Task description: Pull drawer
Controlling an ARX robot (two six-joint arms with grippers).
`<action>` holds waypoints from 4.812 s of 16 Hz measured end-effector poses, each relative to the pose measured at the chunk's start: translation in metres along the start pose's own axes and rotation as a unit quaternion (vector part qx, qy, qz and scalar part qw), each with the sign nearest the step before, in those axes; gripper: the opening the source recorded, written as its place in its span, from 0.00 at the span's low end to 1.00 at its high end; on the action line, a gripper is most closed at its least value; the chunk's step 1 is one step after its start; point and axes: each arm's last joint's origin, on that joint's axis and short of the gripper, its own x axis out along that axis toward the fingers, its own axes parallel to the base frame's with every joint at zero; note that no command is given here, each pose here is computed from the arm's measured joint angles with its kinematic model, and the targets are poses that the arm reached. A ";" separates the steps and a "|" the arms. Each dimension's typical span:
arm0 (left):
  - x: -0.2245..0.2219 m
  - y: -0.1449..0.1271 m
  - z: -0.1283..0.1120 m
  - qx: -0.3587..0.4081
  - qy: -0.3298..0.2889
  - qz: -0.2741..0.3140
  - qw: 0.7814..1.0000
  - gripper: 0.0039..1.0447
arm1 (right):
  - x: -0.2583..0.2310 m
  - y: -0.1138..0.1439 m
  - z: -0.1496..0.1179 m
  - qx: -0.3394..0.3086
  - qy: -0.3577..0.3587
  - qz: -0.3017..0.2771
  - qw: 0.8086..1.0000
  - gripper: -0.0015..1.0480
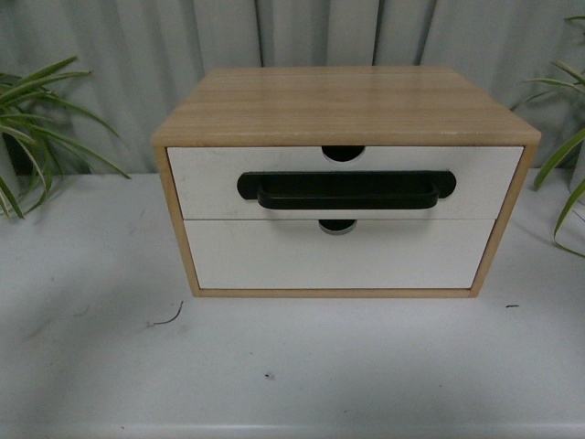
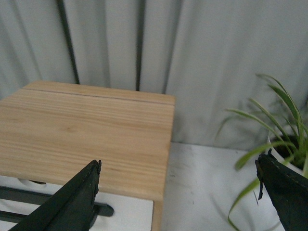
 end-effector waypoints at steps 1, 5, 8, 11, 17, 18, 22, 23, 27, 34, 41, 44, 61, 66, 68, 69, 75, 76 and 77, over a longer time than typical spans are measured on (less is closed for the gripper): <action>0.020 -0.015 0.006 0.030 0.025 -0.042 0.998 0.94 | 0.013 0.009 0.012 -0.043 -0.014 0.031 0.999 0.94; 0.064 -0.091 0.022 0.247 0.111 -0.263 0.926 0.94 | 0.040 0.023 0.032 -0.279 -0.054 0.149 0.947 0.94; 0.067 -0.134 0.032 0.393 0.145 -0.385 0.823 0.94 | 0.053 0.015 0.010 -0.458 -0.025 0.232 0.858 0.94; 0.066 -0.165 0.025 0.480 0.200 -0.458 0.721 0.94 | 0.064 0.004 -0.005 -0.601 -0.011 0.278 0.750 0.94; 0.076 -0.208 -0.025 0.517 0.227 -0.513 0.647 0.94 | 0.073 0.007 -0.040 -0.642 0.025 0.352 0.681 0.94; 0.079 -0.211 -0.030 0.516 0.225 -0.516 0.646 0.94 | 0.074 0.010 -0.044 -0.640 0.026 0.359 0.679 0.94; 0.092 -0.224 -0.041 0.515 0.210 -0.514 0.652 0.94 | 0.085 0.021 -0.066 -0.635 0.035 0.383 0.670 0.94; 0.097 -0.223 -0.044 0.514 0.212 -0.512 0.655 0.94 | 0.087 0.024 -0.069 -0.635 0.033 0.386 0.668 0.94; 0.112 -0.220 -0.050 0.515 0.214 -0.492 0.668 0.94 | 0.097 0.037 -0.076 -0.638 0.025 0.395 0.661 0.94; 0.125 -0.217 -0.056 0.504 0.214 -0.482 0.684 0.94 | 0.112 0.050 -0.088 -0.628 0.036 0.402 0.666 0.94; 0.127 -0.218 -0.068 0.500 0.219 -0.491 0.679 0.94 | 0.116 0.060 -0.102 -0.619 0.044 0.413 0.667 0.94; 0.126 -0.216 -0.082 0.503 0.232 -0.496 0.669 0.94 | 0.117 0.062 -0.113 -0.615 0.050 0.415 0.669 0.94; 0.074 -0.207 -0.094 0.484 0.218 -0.537 0.656 0.94 | 0.057 0.056 -0.121 -0.587 0.087 0.432 0.679 0.94; 0.050 -0.195 -0.094 0.471 0.215 -0.541 0.663 0.94 | 0.031 0.056 -0.123 -0.584 0.096 0.441 0.675 0.94; 0.043 -0.191 -0.099 0.469 0.220 -0.544 0.660 0.94 | 0.021 0.057 -0.123 -0.582 0.103 0.447 0.672 0.94; 0.040 -0.190 -0.099 0.468 0.220 -0.545 0.660 0.94 | 0.016 0.058 -0.123 -0.581 0.106 0.451 0.670 0.94; 0.029 -0.187 -0.100 0.468 0.222 -0.550 0.655 0.94 | 0.005 0.060 -0.122 -0.576 0.113 0.461 0.666 0.94; 0.028 -0.186 -0.100 0.469 0.222 -0.551 0.654 0.94 | 0.004 0.060 -0.121 -0.575 0.114 0.462 0.665 0.94; 0.026 -0.186 -0.101 0.469 0.222 -0.552 0.653 0.94 | 0.003 0.061 -0.121 -0.575 0.115 0.464 0.664 0.94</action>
